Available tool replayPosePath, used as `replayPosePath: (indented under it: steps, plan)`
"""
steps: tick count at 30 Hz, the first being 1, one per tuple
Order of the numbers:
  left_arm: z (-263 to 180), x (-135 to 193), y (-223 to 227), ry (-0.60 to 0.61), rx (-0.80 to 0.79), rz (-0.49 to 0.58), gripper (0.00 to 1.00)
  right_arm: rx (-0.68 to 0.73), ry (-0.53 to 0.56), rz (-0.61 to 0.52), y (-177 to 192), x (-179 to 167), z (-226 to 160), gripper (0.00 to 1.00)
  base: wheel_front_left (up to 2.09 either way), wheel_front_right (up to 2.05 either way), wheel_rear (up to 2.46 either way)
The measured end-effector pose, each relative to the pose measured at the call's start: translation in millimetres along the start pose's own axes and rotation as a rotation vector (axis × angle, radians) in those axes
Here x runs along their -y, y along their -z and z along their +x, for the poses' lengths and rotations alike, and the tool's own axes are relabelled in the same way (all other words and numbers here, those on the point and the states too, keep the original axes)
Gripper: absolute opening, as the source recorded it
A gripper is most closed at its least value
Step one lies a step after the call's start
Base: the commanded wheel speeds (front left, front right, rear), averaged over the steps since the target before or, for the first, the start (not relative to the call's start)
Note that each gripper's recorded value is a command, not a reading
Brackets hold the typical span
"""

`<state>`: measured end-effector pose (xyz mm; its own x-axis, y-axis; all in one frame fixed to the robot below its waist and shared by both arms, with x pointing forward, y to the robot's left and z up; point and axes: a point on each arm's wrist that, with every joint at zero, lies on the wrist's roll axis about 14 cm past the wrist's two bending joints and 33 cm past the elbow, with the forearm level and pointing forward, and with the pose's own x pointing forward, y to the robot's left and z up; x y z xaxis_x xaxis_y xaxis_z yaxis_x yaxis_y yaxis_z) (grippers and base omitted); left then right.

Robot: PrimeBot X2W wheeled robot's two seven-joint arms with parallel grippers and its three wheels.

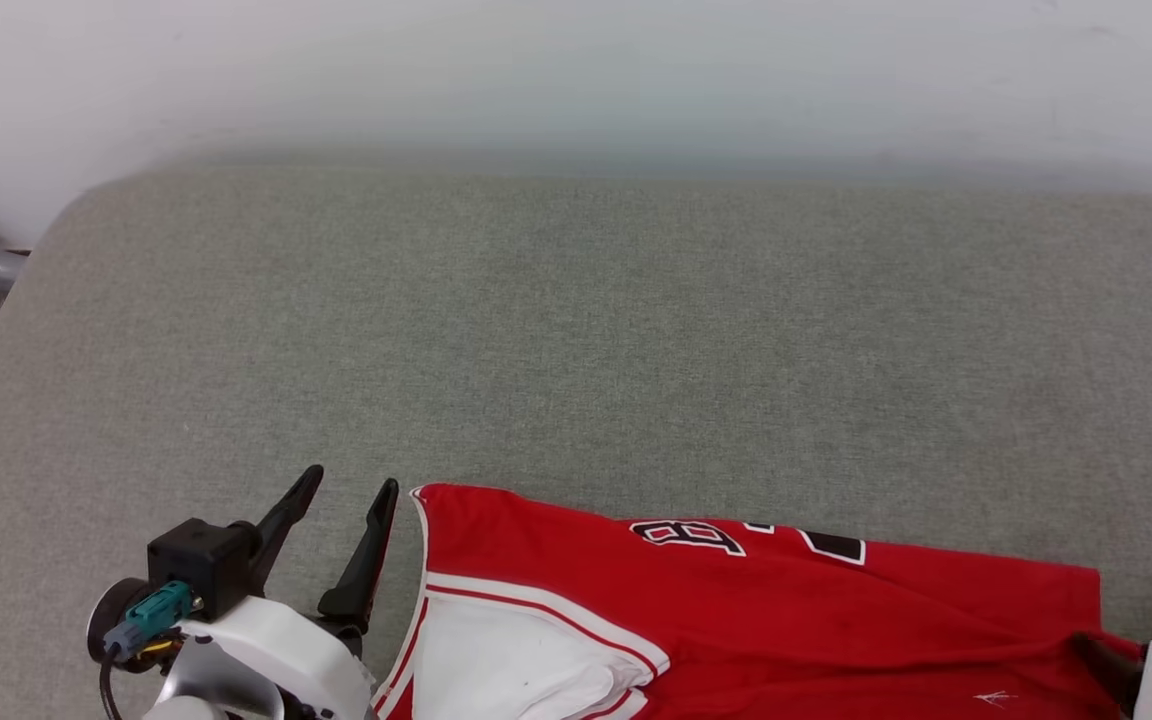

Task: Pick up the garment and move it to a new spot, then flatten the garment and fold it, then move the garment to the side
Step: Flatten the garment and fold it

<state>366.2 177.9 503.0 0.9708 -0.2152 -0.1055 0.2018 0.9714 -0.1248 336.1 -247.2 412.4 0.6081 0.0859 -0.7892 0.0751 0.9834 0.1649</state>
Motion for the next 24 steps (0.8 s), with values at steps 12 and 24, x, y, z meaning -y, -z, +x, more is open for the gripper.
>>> replayPosePath:
  steps: [12, 24]
  plan:
    - [2.3, -13.4, 10.8, -0.036, -0.018, 0.004, 1.00, -0.193, 0.043, 0.107, 43.7, -0.1, 31.6, 1.00, 0.00, 0.00, 0.00]
    - [3.8, -12.6, 16.5, -0.029, -0.035, 0.001, 1.00, -0.198, -0.049, 0.094, 49.6, -29.7, 43.9, 1.00, 0.00, 0.00, 0.00]
